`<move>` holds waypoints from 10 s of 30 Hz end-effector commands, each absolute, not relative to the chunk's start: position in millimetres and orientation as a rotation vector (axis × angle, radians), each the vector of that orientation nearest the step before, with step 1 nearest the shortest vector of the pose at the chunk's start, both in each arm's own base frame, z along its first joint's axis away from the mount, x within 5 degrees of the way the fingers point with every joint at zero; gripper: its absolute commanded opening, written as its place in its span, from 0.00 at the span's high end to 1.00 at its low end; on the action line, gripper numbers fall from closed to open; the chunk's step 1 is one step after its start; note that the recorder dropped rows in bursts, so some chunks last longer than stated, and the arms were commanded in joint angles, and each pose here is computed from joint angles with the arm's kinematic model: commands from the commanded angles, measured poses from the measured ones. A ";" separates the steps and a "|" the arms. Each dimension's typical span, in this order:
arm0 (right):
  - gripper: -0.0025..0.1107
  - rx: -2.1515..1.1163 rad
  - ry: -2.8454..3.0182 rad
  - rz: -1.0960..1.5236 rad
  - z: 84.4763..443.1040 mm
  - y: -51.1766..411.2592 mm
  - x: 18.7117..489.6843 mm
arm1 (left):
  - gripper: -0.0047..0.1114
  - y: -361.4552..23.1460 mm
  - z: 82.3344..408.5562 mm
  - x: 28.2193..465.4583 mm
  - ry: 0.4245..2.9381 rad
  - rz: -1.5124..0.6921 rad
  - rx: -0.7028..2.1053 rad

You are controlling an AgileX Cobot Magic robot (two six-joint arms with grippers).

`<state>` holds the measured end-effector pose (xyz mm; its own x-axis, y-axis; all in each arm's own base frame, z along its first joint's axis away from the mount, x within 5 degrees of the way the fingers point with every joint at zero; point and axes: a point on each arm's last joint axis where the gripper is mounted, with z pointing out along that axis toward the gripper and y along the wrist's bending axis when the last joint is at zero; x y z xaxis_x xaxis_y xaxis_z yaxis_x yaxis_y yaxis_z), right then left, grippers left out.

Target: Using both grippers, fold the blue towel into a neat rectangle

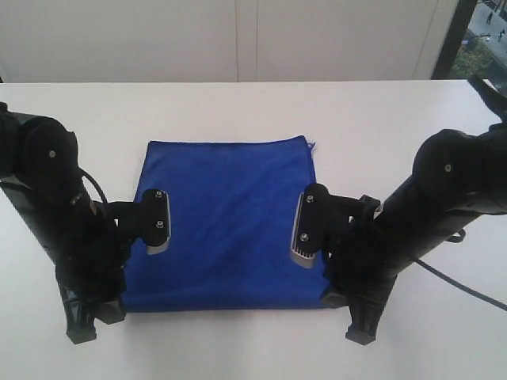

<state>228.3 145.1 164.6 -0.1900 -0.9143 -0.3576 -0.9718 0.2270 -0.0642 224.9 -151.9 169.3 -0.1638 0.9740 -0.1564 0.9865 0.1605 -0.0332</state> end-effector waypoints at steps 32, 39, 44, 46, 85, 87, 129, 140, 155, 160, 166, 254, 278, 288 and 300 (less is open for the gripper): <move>0.80 -1.787 2.297 0.298 123.3 148.1 233.4 | 0.95 -154.3 145.0 233.8 2.295 -0.123 2.035; 0.98 -1.783 2.288 0.294 125.9 148.3 233.8 | 0.96 -153.8 145.5 233.8 2.290 -0.116 2.042; 0.98 -1.813 2.269 0.328 140.3 147.1 227.1 | 0.96 -151.4 146.2 228.8 2.339 -0.147 2.086; 0.98 -1.813 2.278 0.360 148.6 146.2 222.1 | 0.96 -150.1 149.5 223.9 2.417 -0.195 2.099; 0.98 -1.141 2.172 0.064 237.8 144.7 297.1 | 0.96 -135.5 249.2 288.1 2.254 -0.094 1.382; 0.98 -1.137 2.169 0.058 236.7 148.8 309.9 | 0.96 -137.6 250.5 296.8 2.199 -0.064 1.312; 0.59 -1.055 2.143 -0.018 191.4 155.0 380.1 | 0.47 -131.1 214.0 348.9 2.057 0.093 1.133; 0.65 -0.867 2.272 0.085 194.1 154.1 375.1 | 0.53 -130.9 211.7 346.3 2.146 0.025 1.038; 0.98 -0.554 2.535 0.287 245.7 156.1 363.7 | 0.96 -140.3 266.0 350.4 2.452 -0.233 0.722; 0.98 -0.497 2.549 0.341 242.7 164.7 378.8 | 0.96 -149.8 252.8 373.5 2.500 -0.260 0.692; 0.98 -0.444 2.635 0.393 201.0 173.6 392.9 | 0.96 -159.0 219.7 395.8 2.565 -0.283 0.666; 0.98 -0.339 2.800 0.320 121.5 178.1 407.8 | 0.96 -126.7 266.3 385.5 2.724 -0.154 0.533; 0.98 -0.261 2.872 0.128 117.3 135.2 416.5 | 0.96 -98.9 268.5 389.1 2.765 -0.040 0.427; 0.98 -0.201 2.781 0.191 177.8 134.7 409.4 | 0.96 -94.7 282.7 386.1 2.730 -0.073 0.330; 0.98 -0.003 2.803 0.215 226.6 62.8 383.0 | 0.96 -30.0 294.4 360.7 2.882 -0.101 0.142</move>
<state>391.3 86.9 215.8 -0.9405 -0.0106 -0.3397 -0.0614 0.9884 0.1391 374.7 -41.9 283.8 -0.9586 0.1067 -0.2642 0.1223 0.9915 -0.0434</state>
